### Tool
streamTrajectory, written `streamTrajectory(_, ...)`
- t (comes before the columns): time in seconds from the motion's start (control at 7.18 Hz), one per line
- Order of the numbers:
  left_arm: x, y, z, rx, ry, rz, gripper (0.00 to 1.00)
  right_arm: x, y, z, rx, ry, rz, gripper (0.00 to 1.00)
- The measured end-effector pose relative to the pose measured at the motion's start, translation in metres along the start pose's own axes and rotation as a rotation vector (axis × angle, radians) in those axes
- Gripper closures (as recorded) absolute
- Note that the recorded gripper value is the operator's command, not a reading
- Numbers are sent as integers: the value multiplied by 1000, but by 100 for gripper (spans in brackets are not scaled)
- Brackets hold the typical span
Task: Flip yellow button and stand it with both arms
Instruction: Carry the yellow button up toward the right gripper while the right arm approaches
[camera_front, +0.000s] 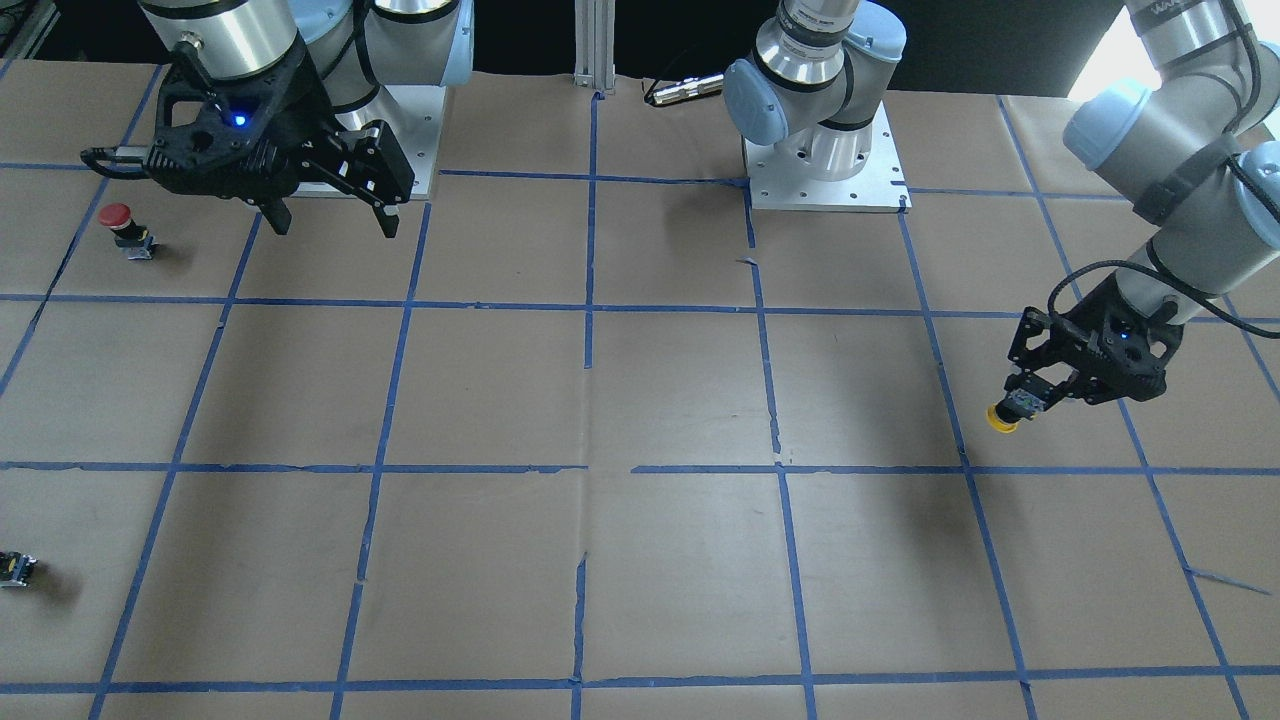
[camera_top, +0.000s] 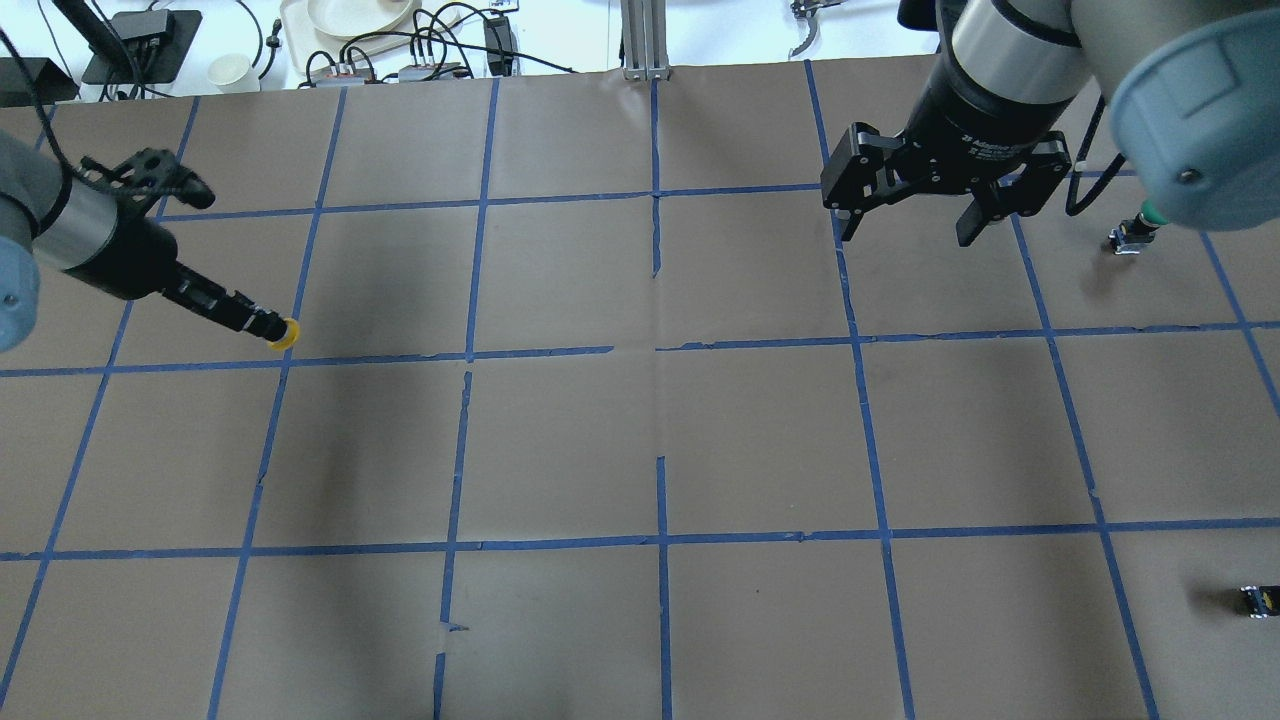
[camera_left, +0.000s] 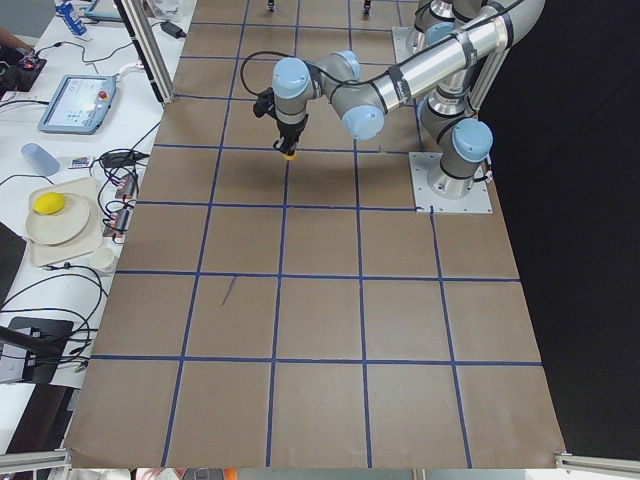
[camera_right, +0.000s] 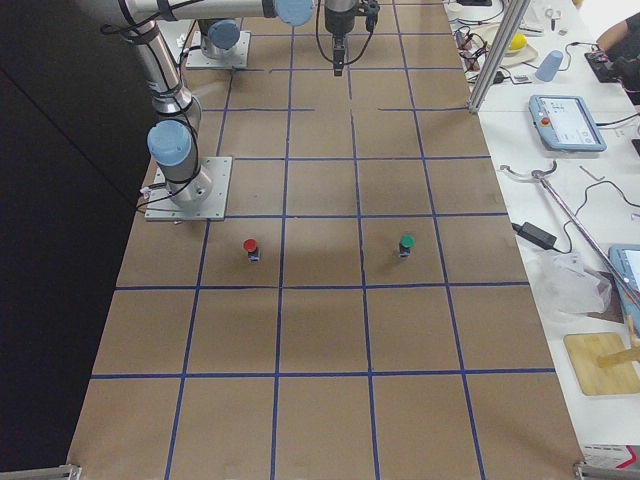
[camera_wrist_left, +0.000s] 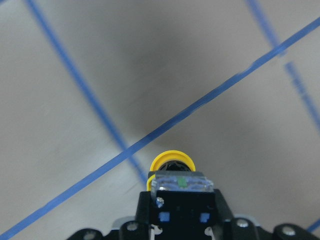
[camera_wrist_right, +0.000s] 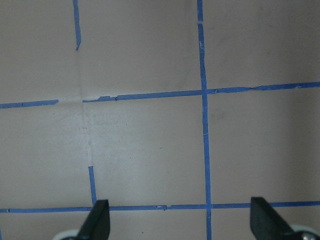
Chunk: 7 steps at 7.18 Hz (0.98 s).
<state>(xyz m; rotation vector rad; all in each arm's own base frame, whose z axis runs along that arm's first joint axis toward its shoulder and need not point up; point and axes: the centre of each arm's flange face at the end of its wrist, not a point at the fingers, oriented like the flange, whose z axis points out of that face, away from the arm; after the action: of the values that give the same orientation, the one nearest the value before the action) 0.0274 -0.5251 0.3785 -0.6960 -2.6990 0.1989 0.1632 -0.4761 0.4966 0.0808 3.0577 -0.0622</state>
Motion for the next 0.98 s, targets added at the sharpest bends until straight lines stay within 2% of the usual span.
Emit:
streamTrajectory(0.28,58,-29,-25,125,269,-118,86,2,-3,-1,4,-6,6,0)
streamTrajectory(0.42,84,-35,-28,185,396,-163,87,12,-8,-4,5,-32,31,0)
streamTrajectory(0.56,114,-42,-27,224,507,-213,87,28,-14,-5,-3,-85,73,0)
streamTrajectory(0.7,139,-48,-24,236,596,-277,87,39,-19,-5,-27,-178,116,0)
streamTrajectory(0.98,180,-56,-16,232,770,-432,87,26,-21,-2,-129,-475,196,1)
